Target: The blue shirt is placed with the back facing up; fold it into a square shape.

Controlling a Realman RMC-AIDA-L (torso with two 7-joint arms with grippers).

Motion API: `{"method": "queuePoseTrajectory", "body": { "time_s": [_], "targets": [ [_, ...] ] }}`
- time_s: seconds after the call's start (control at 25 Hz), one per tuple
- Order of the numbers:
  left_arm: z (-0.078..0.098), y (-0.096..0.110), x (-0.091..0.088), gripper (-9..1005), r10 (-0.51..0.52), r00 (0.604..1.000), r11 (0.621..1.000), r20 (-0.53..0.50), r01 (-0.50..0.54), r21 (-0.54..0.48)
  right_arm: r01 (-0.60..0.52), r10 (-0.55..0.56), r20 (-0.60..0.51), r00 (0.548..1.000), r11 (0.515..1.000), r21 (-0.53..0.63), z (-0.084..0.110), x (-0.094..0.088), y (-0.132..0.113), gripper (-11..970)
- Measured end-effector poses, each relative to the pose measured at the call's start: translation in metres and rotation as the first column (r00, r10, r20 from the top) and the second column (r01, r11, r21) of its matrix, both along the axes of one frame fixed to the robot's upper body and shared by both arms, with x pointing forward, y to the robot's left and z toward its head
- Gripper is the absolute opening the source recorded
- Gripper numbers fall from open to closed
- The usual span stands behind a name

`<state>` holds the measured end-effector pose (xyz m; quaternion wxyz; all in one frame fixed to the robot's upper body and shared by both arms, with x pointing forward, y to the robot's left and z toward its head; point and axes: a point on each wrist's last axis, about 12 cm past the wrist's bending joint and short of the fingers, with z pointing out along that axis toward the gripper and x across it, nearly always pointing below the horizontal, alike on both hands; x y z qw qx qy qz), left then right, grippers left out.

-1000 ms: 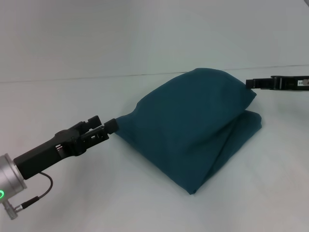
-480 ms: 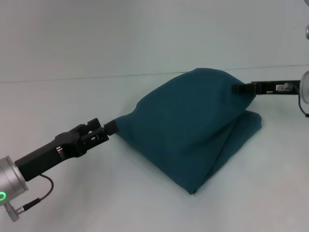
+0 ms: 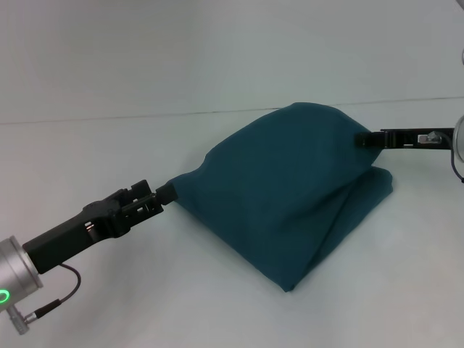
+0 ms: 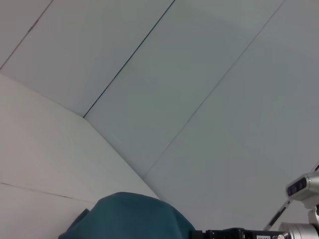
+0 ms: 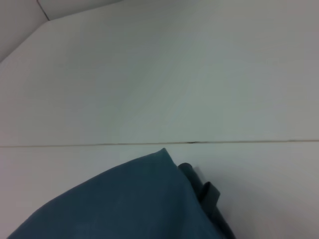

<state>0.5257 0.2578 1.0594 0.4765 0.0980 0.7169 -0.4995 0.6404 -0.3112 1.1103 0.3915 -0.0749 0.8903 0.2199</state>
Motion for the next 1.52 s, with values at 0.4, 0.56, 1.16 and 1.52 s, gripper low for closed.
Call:
{"method": "queuePoseTrajectory", "body": {
  "time_s": [0.4,0.56,1.16,1.52],
  "targets": [
    [0.0,0.0,0.0,954,0.003,1.0,1.0,0.002,-0.003,-0.001,-0.062,0.061,0.015,0.998,0.992,0.109,0.017,-0.008,-0.004,364],
    [0.0,0.0,0.0,955,0.005,1.0,1.0,0.003,-0.005,-0.003,-0.055,0.049,0.039,0.998,0.983,0.175,0.025,-0.015,-0.013,203],
    [0.001,-0.001,0.001,955,-0.001,1.0,1.0,0.005,0.001,-0.002,0.096,-0.093,-0.024,0.995,0.978,0.185,0.006,-0.026,-0.04,29],
    [0.002,0.0,0.002,955,-0.004,1.0,1.0,0.005,0.004,0.003,0.208,-0.218,0.06,0.974,0.967,0.145,-0.001,-0.022,-0.044,121]
  ]
}}
